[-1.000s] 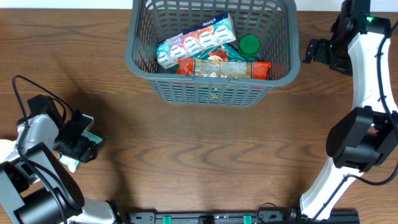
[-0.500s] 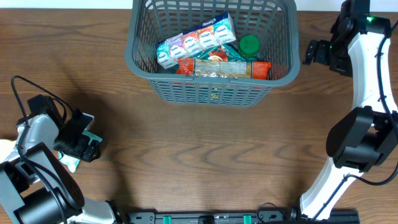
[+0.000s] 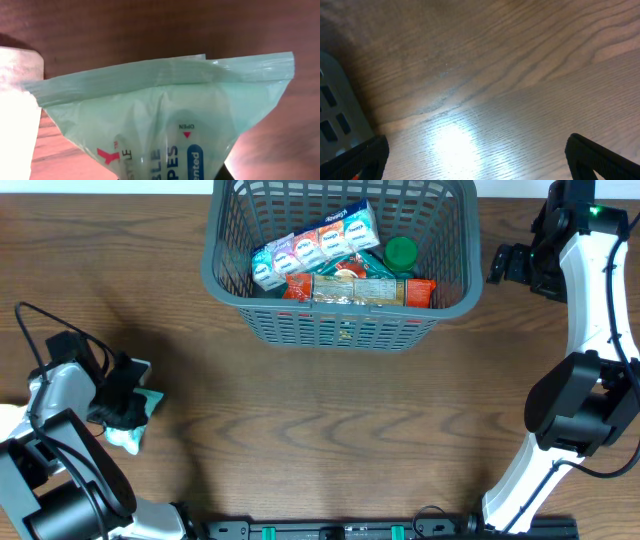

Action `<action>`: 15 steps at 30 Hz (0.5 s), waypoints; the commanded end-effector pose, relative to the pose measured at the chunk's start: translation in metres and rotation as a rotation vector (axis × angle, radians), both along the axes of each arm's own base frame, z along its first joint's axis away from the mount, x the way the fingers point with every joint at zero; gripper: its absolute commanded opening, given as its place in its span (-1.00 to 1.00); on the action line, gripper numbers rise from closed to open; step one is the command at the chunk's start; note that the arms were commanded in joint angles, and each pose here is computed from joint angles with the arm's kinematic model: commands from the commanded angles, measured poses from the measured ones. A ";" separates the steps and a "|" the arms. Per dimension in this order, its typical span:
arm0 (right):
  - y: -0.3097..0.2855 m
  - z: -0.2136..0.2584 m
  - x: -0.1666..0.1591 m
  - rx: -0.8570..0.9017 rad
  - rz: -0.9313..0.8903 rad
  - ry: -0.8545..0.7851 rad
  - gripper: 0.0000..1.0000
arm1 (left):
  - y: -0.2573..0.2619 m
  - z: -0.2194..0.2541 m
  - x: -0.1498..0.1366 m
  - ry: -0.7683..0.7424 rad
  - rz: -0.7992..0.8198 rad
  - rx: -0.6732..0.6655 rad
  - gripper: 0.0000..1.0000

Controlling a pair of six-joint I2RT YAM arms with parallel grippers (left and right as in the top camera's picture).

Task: Pack container
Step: 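Lower the left gripper and grasp the teal wet-wipes pouch, then carry the wipes pouch with the left gripper and release it into the basket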

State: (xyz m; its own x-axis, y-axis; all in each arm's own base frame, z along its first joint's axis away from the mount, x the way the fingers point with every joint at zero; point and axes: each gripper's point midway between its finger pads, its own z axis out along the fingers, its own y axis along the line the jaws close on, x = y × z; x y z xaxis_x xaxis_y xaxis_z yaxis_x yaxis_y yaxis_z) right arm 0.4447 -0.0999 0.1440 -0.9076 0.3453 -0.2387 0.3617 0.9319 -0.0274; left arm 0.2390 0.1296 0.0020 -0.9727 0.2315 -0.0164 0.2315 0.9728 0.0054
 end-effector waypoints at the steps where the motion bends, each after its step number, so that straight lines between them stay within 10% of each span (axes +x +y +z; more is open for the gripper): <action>1: -0.006 0.000 0.000 -0.016 0.007 -0.002 0.98 | -0.005 0.029 0.033 -0.106 0.205 0.000 -0.89; 15: -0.007 0.001 0.005 -0.021 0.011 -0.022 0.99 | -0.070 0.248 0.129 -0.491 0.315 -0.081 -0.89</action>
State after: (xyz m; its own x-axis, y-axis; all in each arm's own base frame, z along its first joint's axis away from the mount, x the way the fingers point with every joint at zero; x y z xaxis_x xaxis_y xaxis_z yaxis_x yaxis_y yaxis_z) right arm 0.4506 -0.1015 0.1456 -0.9056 0.3326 -0.2631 0.3518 0.9356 -0.0283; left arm 0.3452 0.0812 0.1912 -0.9377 -0.0769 -0.3388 -0.0814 0.9967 -0.0008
